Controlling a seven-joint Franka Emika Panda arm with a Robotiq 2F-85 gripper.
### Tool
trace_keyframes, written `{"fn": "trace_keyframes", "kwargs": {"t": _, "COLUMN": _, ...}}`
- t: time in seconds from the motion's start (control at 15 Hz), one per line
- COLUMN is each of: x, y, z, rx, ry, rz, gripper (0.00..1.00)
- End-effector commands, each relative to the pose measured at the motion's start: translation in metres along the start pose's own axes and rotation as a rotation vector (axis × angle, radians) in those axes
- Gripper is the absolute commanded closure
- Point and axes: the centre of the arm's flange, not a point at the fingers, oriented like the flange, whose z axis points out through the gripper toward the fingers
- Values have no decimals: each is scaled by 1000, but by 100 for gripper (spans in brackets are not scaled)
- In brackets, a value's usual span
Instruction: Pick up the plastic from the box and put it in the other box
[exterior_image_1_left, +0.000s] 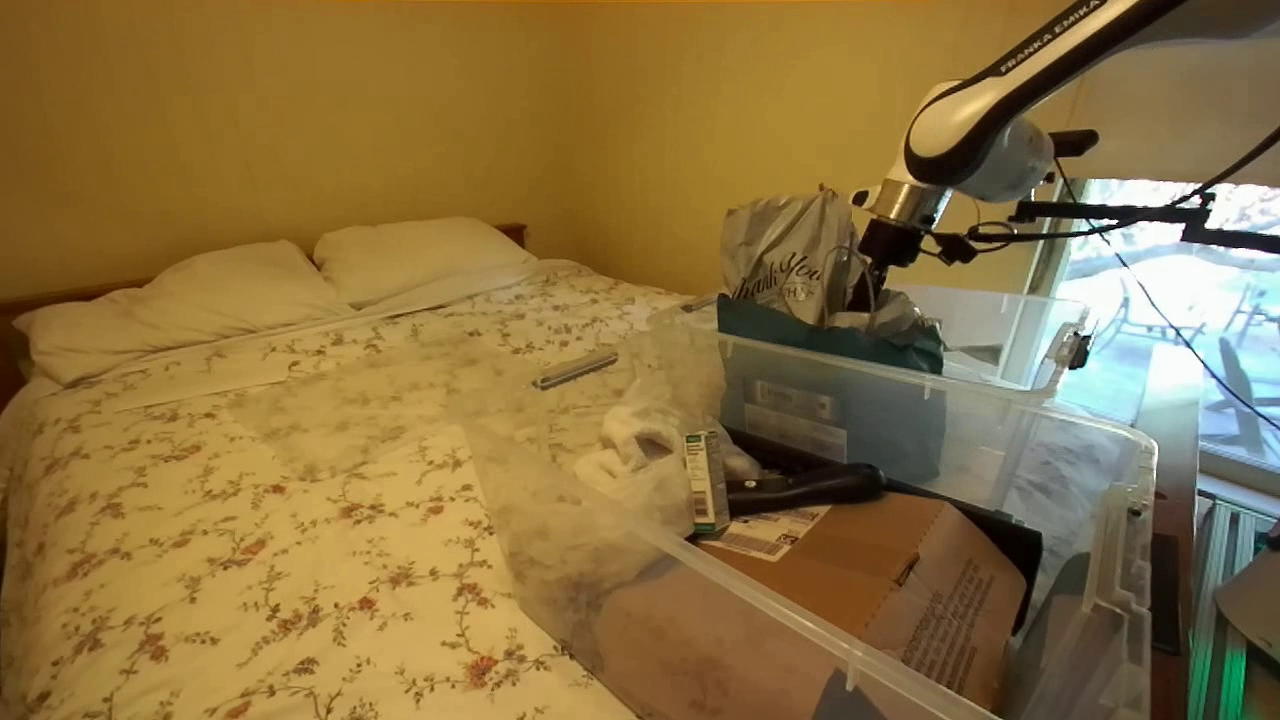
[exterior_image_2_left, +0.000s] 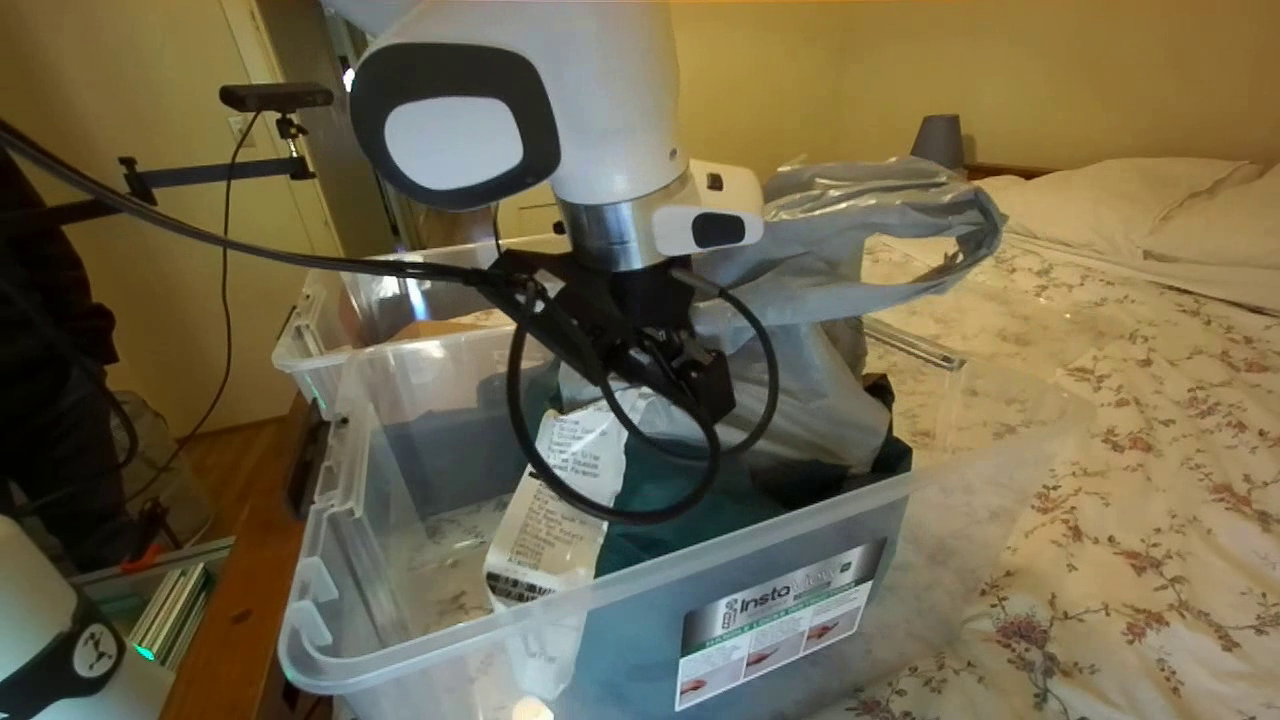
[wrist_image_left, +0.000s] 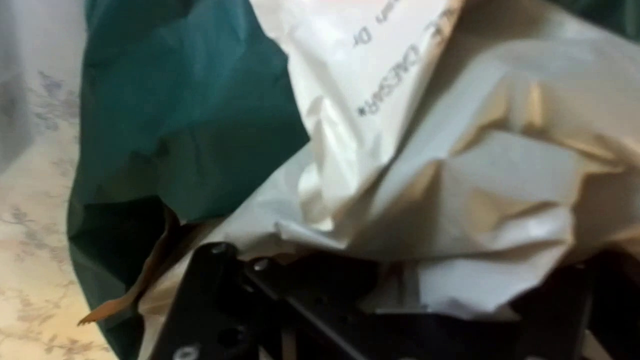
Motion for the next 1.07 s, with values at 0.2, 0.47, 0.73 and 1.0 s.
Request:
{"fn": "trace_keyframes", "kwargs": {"t": 0.2, "x": -17, "y": 30, "z": 30, "rx": -38, "ry": -114, "rz": 114, "gripper": 71}}
{"fn": "trace_keyframes", "kwargs": {"t": 0.47, "x": -11, "y": 0, "z": -52, "rx": 92, "ry": -190, "rz": 119, "gripper": 62}}
{"fn": "trace_keyframes", "kwargs": {"t": 0.73, "x": -38, "y": -26, "z": -119, "rx": 225, "ry": -208, "rz": 108, "gripper": 34}}
{"fn": "trace_keyframes", "kwargs": {"t": 1.0, "x": -57, "y": -43, "z": -195, "rx": 288, "ry": 16, "rz": 55, "gripper": 6}}
